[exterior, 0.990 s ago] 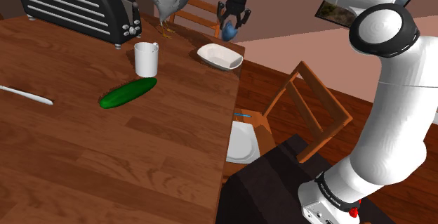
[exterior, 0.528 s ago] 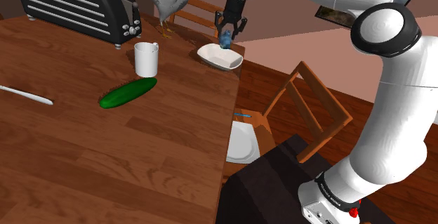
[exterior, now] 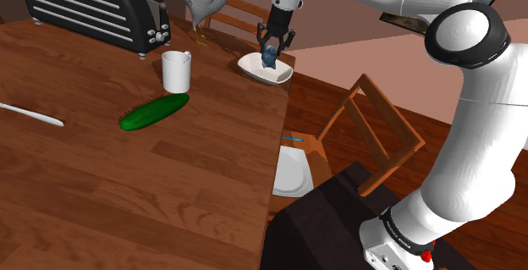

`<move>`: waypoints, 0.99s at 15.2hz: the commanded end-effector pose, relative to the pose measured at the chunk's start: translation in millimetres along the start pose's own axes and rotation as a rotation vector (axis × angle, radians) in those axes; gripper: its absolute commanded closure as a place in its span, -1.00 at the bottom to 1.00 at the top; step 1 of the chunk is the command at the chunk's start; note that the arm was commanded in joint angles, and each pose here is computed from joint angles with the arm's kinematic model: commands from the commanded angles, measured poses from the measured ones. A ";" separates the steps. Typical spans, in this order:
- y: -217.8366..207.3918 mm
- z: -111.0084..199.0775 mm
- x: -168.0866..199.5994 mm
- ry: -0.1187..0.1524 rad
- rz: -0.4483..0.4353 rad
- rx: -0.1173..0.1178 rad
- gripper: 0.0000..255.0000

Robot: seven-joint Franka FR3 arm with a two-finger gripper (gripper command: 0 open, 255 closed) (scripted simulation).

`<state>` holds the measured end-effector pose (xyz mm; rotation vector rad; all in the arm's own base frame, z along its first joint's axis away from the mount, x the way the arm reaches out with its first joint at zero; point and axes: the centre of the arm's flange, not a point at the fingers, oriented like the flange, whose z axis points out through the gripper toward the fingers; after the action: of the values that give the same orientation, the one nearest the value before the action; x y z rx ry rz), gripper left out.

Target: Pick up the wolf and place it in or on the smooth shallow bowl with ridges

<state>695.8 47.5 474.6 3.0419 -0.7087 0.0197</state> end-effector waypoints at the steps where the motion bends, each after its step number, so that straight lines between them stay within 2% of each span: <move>1: 0.0 0.6 -0.2 0.001 0.000 0.000 1.00; 5: 0.0 0.6 -0.2 0.001 0.000 0.000 1.00; 6: 0.0 0.6 -0.2 0.001 0.000 0.000 -1.00; 11: 0.0 0.6 -0.2 0.001 0.000 0.000 -1.00; 15: 0.0 -49.4 -0.2 0.001 0.000 0.000 -1.00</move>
<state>696.2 50.1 511.7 3.0426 -0.7084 0.0232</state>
